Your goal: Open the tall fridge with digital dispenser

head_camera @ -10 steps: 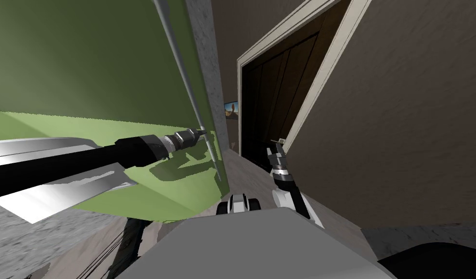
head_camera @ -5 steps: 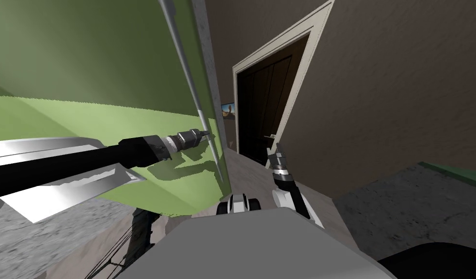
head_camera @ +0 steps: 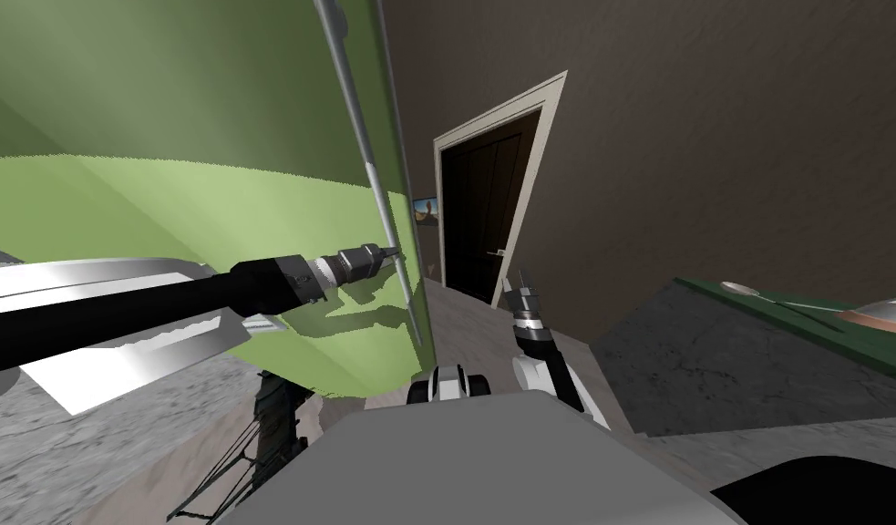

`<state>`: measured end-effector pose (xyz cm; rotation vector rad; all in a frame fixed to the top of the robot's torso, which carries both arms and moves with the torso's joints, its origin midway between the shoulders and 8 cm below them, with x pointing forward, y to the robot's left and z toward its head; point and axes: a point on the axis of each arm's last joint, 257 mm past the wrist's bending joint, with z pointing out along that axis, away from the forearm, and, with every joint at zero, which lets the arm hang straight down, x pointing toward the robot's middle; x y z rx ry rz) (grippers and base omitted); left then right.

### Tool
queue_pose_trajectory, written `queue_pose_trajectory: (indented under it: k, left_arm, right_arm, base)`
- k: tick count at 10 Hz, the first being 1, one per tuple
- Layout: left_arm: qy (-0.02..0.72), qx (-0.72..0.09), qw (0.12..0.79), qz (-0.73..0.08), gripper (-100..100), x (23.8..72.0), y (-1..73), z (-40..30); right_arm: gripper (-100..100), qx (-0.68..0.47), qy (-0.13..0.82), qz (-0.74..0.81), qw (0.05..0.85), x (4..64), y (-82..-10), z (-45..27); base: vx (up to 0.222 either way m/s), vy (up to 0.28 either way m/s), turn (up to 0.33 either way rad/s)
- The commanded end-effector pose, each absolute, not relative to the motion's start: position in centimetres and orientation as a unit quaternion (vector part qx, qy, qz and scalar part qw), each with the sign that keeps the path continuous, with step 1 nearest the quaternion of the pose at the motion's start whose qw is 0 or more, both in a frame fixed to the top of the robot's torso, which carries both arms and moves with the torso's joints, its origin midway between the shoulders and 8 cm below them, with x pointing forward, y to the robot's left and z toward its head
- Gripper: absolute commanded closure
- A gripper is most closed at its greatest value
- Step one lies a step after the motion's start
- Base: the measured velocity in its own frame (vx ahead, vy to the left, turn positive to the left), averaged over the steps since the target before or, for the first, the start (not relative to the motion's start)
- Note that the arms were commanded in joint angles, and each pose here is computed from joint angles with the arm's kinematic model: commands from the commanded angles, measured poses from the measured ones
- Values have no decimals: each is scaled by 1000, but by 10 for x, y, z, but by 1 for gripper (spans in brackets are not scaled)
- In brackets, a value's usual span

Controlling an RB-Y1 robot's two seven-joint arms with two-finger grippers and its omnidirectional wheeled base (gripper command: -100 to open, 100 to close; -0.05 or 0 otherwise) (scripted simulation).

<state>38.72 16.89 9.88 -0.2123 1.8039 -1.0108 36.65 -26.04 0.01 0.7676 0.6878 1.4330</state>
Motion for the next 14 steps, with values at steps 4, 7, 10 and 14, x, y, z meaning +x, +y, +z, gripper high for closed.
queue_pose_trajectory:
  k: [4,7,10,14]
  left_arm:
    - [751,-58,488,-441,100,376,147,100]
    - [752,-35,473,-458,100,367,131,100]
    - [752,-21,463,-468,100,360,121,100]
    - [752,-18,460,-472,-100,358,113,111]
  right_arm:
    - [0,336,301,627,635,367,-260,0]
    - [0,336,301,627,635,367,-260,0]
    - [0,336,301,627,635,367,-260,0]
    - [0,336,301,627,635,366,-261,0]
  base:
    - [-207,149,-142]
    - [-255,172,-169]
    - [-213,124,-124]
    - [-98,64,-48]
